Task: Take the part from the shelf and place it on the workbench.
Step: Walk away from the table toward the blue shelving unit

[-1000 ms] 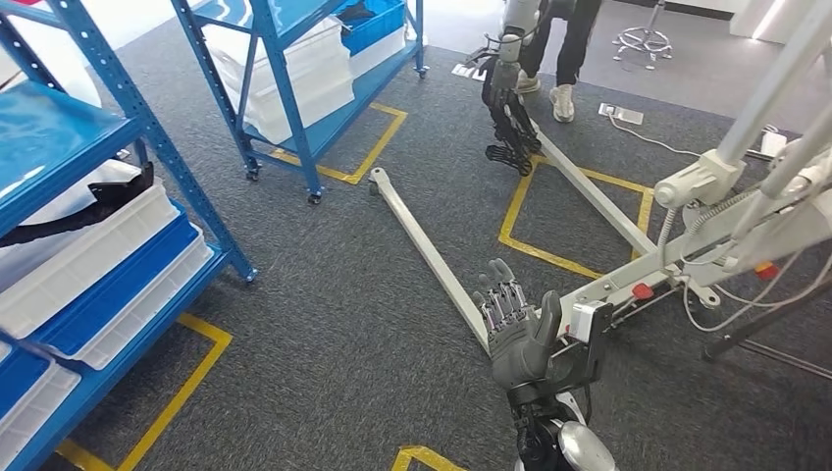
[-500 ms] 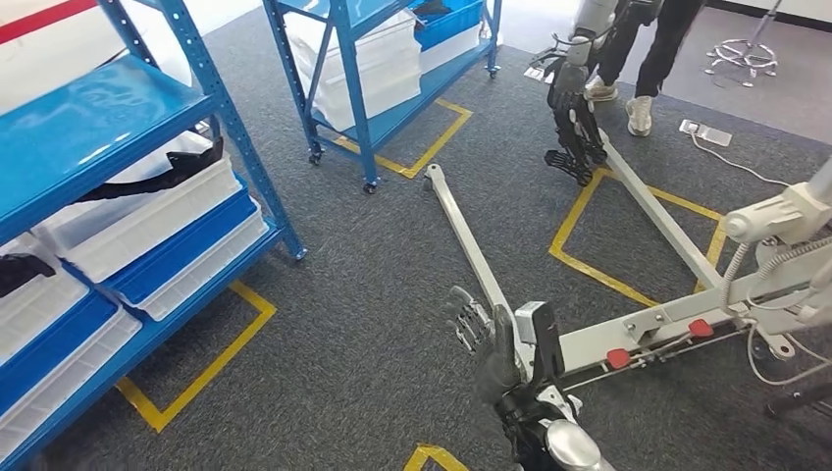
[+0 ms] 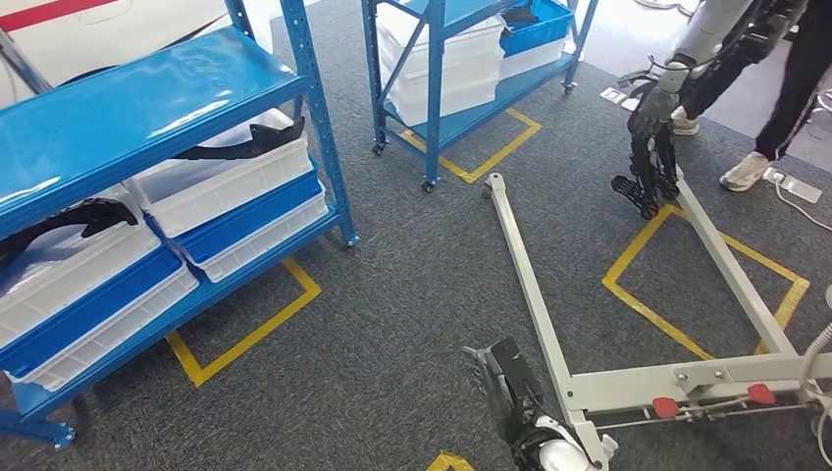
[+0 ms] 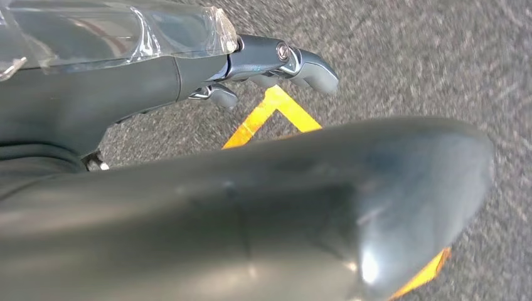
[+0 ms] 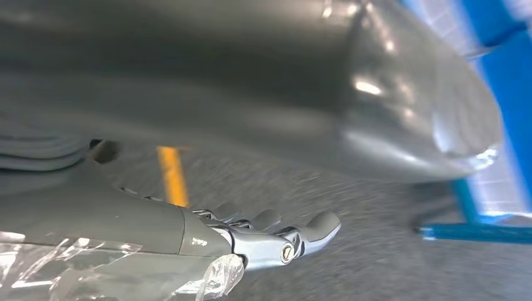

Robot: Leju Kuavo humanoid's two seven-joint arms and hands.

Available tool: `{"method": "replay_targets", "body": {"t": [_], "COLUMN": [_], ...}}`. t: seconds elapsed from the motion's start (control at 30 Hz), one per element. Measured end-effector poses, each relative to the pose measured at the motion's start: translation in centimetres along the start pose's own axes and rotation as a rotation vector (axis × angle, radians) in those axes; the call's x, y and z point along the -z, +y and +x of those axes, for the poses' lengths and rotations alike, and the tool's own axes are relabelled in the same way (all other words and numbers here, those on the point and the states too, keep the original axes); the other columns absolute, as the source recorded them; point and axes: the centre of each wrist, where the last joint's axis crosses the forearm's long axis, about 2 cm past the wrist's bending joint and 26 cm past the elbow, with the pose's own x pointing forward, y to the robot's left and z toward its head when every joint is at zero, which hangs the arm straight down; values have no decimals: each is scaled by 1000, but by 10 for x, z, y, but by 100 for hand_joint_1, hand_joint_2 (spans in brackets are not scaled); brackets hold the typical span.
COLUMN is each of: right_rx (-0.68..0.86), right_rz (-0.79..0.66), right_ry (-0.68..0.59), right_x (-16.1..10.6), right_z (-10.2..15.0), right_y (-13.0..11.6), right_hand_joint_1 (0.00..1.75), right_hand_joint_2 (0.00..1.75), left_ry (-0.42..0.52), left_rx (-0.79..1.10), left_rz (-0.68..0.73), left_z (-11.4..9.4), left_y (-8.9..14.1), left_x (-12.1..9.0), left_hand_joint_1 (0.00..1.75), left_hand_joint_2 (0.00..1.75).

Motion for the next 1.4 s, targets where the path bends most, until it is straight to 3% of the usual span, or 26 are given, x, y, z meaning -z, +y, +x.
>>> {"method": "replay_targets", "body": {"t": [0.3, 0.63, 1.03, 1.4], "right_rx": [-137, -229, -139, -200], "right_rz": [-25, -71, -113, -70], "right_ry": [258, 593, 869, 1104], "right_x": [-11, -43, -89, -112], "right_z": [-50, -108, -155, -176], "right_y": [-11, -17, -19, -9], "right_hand_joint_1": [0, 0, 0, 0], "right_hand_joint_2": [0, 0, 0, 0], "left_ry": [-5, -21, -27, -30], "left_rx": [39, 56, 76, 108], "left_rz": [-20, -32, -46, -54], "left_z": [2, 10, 11, 15], "left_y": [0, -1, -3, -3], "left_x": [1, 2, 2, 3], "left_hand_joint_1": [0, 0, 0, 0], "left_hand_joint_2": [0, 0, 0, 0]}}
